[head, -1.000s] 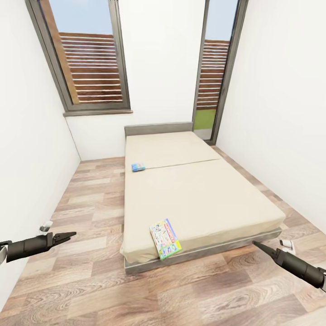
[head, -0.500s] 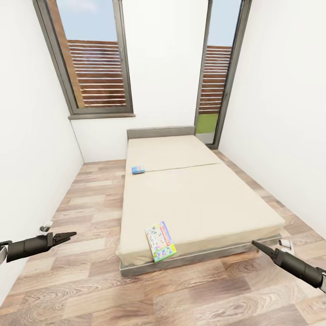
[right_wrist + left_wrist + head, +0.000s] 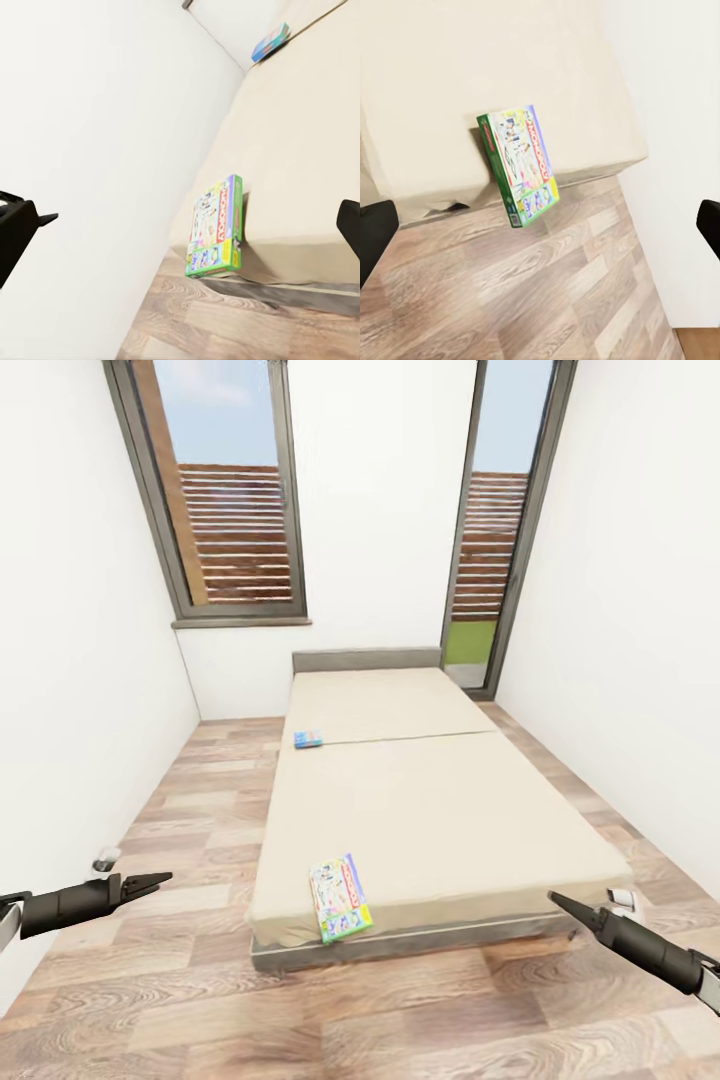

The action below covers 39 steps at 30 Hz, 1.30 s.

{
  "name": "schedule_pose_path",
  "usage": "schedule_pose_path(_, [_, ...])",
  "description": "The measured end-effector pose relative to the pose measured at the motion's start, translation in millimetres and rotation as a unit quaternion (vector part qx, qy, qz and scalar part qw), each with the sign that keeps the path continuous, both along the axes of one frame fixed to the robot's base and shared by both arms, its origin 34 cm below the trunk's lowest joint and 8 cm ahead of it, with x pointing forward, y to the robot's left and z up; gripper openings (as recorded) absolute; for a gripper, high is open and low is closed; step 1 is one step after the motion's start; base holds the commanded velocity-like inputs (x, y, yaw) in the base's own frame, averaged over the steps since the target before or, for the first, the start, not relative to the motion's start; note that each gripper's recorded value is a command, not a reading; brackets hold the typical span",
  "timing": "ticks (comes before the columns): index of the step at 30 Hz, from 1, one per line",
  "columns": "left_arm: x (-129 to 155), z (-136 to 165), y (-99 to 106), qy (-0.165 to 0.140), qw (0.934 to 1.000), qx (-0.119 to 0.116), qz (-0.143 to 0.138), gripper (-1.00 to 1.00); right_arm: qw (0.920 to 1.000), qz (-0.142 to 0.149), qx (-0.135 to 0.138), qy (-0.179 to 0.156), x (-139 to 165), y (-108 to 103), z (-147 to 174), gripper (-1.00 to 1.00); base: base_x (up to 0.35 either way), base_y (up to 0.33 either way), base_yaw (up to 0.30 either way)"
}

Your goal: Put all the toys in the child's room - the three board games (two on the bed and one on the table), the two jigsaw puzzles on the table, and the tennis ball on the table - inside the toy box on the table in the child's room.

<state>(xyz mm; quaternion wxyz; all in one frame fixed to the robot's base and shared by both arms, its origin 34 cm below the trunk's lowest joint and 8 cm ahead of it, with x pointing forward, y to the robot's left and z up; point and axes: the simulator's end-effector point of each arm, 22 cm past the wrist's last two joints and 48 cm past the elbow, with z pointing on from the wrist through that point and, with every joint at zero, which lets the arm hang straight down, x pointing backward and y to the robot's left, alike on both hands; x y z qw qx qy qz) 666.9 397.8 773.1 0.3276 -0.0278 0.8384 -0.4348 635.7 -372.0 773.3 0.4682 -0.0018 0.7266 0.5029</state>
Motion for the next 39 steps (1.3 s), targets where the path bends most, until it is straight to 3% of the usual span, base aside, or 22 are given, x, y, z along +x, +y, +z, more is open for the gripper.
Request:
schedule_pose_path(27, [1.6, 4.7, -1.7, -0.014, 0.9999, 0.004, -0.003, 1.00, 1.0000, 0.001, 0.005, -0.003, 1.9, 6.5, 2.3, 1.00, 0.000, -0.020, 0.031])
schedule_pose_path(39, [1.6, 4.5, -1.6, -0.014, 0.9999, 0.004, -0.003, 1.00, 1.0000, 0.001, 0.005, -0.003, 1.8, 6.6, 2.3, 1.00, 0.000, -0.144, 0.000])
